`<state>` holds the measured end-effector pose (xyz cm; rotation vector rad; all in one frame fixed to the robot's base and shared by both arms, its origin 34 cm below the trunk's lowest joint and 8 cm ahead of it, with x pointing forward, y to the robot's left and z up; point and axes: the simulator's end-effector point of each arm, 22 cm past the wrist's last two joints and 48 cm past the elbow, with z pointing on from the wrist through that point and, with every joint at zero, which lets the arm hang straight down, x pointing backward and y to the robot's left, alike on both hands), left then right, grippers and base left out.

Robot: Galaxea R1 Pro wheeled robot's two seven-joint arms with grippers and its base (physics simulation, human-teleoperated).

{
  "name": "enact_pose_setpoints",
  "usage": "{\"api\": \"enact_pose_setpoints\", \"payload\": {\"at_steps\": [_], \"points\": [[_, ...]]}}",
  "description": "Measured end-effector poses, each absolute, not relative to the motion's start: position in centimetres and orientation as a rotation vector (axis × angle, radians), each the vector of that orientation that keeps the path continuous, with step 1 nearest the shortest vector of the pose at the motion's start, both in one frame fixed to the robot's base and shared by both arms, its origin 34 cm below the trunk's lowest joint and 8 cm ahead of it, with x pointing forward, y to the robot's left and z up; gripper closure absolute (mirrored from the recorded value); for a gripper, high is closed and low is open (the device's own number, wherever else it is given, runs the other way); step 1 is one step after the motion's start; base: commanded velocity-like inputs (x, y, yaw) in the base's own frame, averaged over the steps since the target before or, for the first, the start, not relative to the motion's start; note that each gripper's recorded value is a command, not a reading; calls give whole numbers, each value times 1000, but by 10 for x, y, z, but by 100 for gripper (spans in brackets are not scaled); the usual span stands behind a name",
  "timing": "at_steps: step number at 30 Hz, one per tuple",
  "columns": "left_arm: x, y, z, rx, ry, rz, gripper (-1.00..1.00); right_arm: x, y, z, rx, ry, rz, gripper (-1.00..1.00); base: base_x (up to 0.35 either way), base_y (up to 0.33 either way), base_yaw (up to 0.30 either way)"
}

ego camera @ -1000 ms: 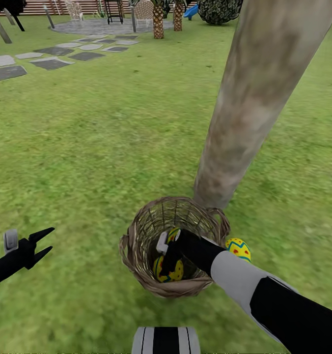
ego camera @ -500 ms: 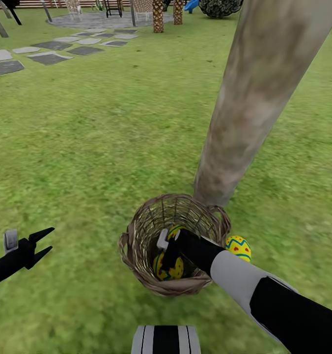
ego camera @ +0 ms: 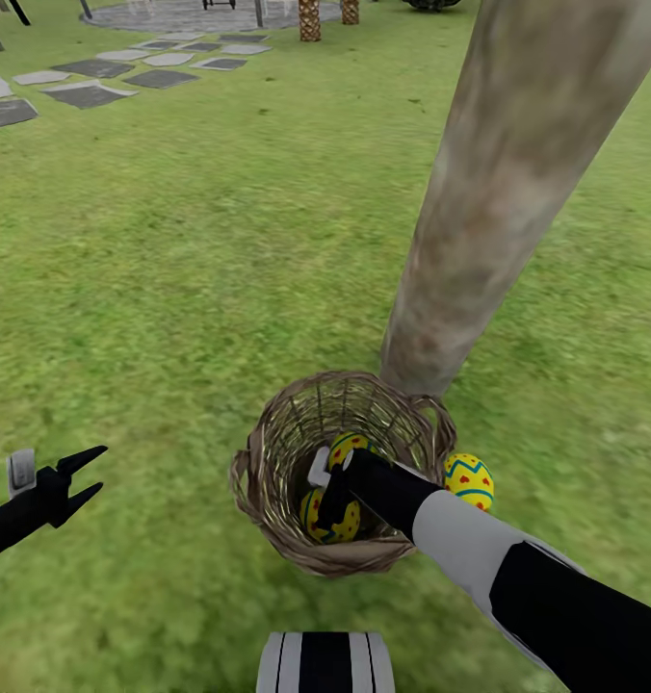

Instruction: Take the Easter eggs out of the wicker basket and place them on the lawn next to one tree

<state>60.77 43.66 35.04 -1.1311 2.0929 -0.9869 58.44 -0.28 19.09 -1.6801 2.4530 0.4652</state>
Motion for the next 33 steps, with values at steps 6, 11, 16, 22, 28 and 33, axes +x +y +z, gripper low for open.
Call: {"api": "enact_pose_setpoints", "payload": {"at_steps": [6, 11, 16, 22, 28, 33], "points": [[606, 437, 346, -1137, 2100, -983, -100, 582, -3, 187, -1681, 2458, 471, -100, 0, 0, 0], [604, 437, 339, -1146, 2110, -979, -100, 578, -3, 180, -1683, 2467, 482, -100, 0, 0, 0], [603, 437, 334, -1153, 2116, -976, -100, 576, -3, 176, -1684, 2473, 491, -100, 0, 0, 0], [602, 437, 331, -1158, 2119, -974, -100, 575, -3, 174, -1682, 2477, 490, -100, 0, 0, 0], [601, 436, 327, -1161, 2126, -972, -100, 577, -4, 170, -1660, 2488, 486, -100, 0, 0, 0], [600, 436, 324, -1163, 2132, -969, -100, 583, -12, 162, -1639, 2511, 417, -100, 0, 0, 0]]}}
